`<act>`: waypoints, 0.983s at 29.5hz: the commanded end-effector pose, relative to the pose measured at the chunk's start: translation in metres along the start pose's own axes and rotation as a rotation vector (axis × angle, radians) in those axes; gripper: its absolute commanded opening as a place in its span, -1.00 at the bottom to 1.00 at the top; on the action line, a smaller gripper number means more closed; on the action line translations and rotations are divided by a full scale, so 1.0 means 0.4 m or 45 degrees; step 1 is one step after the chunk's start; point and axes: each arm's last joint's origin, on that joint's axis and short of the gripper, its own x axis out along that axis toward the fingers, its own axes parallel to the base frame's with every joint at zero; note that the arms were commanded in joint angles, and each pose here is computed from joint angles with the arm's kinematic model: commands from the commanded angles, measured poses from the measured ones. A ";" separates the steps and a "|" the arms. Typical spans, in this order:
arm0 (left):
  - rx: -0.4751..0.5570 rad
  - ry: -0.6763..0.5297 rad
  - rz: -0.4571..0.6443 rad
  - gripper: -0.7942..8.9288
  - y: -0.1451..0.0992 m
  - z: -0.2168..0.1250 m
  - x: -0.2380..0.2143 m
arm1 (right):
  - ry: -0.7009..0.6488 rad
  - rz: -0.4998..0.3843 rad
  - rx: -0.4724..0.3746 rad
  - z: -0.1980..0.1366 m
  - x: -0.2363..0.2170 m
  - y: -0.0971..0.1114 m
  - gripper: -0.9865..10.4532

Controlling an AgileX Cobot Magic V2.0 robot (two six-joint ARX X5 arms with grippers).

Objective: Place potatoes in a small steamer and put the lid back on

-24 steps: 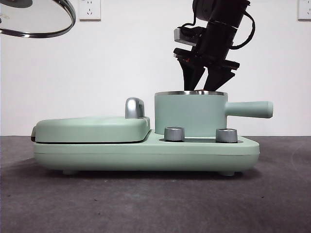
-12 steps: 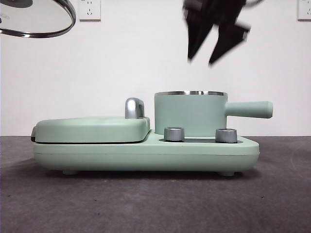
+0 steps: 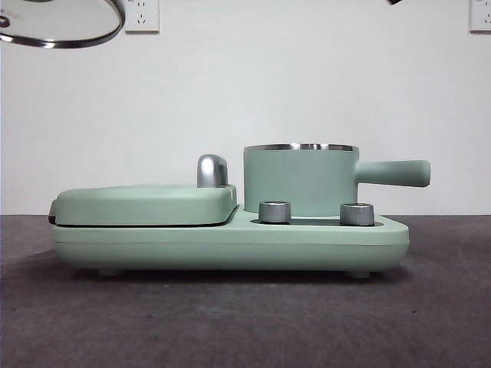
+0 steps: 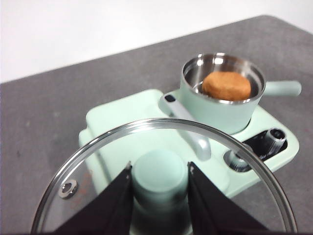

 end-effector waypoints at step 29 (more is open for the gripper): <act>0.085 -0.166 -0.340 -0.82 -0.123 0.088 0.415 | -0.019 -0.113 0.030 -0.279 -0.137 0.036 -0.30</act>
